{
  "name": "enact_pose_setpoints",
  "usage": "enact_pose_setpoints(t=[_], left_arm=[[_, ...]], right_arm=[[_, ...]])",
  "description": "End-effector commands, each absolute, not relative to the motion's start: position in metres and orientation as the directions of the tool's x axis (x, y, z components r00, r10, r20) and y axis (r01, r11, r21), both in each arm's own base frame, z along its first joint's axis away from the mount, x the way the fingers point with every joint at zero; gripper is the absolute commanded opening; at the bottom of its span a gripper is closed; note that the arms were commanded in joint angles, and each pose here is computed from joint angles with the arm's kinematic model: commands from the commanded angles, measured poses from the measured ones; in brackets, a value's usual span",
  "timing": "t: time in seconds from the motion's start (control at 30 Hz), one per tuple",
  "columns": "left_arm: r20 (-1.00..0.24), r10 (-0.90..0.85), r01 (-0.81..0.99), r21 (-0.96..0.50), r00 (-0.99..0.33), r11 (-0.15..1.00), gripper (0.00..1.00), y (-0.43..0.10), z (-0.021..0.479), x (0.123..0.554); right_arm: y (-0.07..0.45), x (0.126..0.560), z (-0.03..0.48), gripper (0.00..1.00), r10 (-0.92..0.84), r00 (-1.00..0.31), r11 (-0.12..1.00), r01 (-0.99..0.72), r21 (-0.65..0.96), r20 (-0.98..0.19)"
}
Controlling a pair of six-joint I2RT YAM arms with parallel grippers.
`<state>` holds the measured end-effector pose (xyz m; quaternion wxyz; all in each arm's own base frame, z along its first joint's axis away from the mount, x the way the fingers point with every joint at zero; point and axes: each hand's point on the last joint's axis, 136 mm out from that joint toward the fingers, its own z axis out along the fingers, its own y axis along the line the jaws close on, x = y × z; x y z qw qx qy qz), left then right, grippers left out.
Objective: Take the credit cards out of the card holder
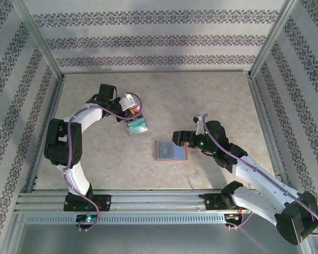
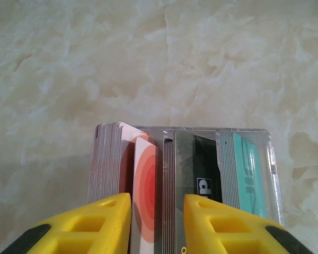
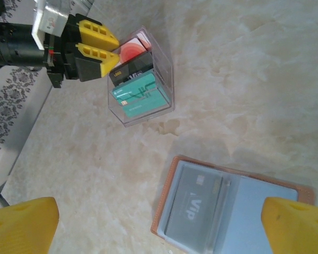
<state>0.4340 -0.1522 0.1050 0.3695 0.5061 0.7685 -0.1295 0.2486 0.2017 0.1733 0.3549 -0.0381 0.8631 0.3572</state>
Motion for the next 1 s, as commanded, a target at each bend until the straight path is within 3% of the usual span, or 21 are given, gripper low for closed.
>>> enact_pose_setpoints(t=[0.0, 0.2, 0.33, 0.53, 0.6, 0.77, 0.97], left_arm=[[-0.732, 0.655, 0.875, 0.177, -0.189, 0.451, 0.35, -0.153, 0.133, 0.43], [-0.803, 0.573, 0.846, 0.183, -0.165, 0.5, 0.5, -0.159, 0.177, 0.422], [-0.843, 0.506, 0.817, 0.156, -0.184, 0.556, 0.71, -0.158, 0.199, 0.412], [-0.848, 0.373, 0.677, 0.023, -0.376, 0.735, 0.88, -0.14, 0.209, 0.41], [-0.84, 0.299, 0.595, -0.035, -0.453, 0.803, 0.99, -0.131, 0.208, 0.412], [-0.828, 0.144, 0.428, -0.124, -0.542, 0.895, 0.99, -0.113, 0.205, 0.407], [-0.83, 0.018, 0.279, -0.166, -0.557, 0.946, 0.99, -0.092, 0.207, 0.39]], right_arm=[[0.202, 0.251, 0.179, 0.96, 0.18, -0.747, 0.752, -0.315, 0.579, -0.64], [0.203, 0.248, 0.165, 0.94, 0.122, -0.775, 0.817, -0.276, 0.506, -0.62], [0.205, 0.245, 0.152, 0.92, 0.079, -0.798, 0.851, -0.258, 0.458, -0.597], [0.211, 0.244, 0.134, 0.86, 0.02, -0.831, 0.895, -0.233, 0.381, -0.556], [0.214, 0.243, 0.129, 0.85, -0.008, -0.843, 0.911, -0.227, 0.343, -0.538], [0.224, 0.241, 0.114, 0.82, -0.069, -0.868, 0.939, -0.223, 0.262, -0.492], [0.24, 0.239, 0.099, 0.8, -0.131, -0.888, 0.955, -0.233, 0.185, -0.44]])
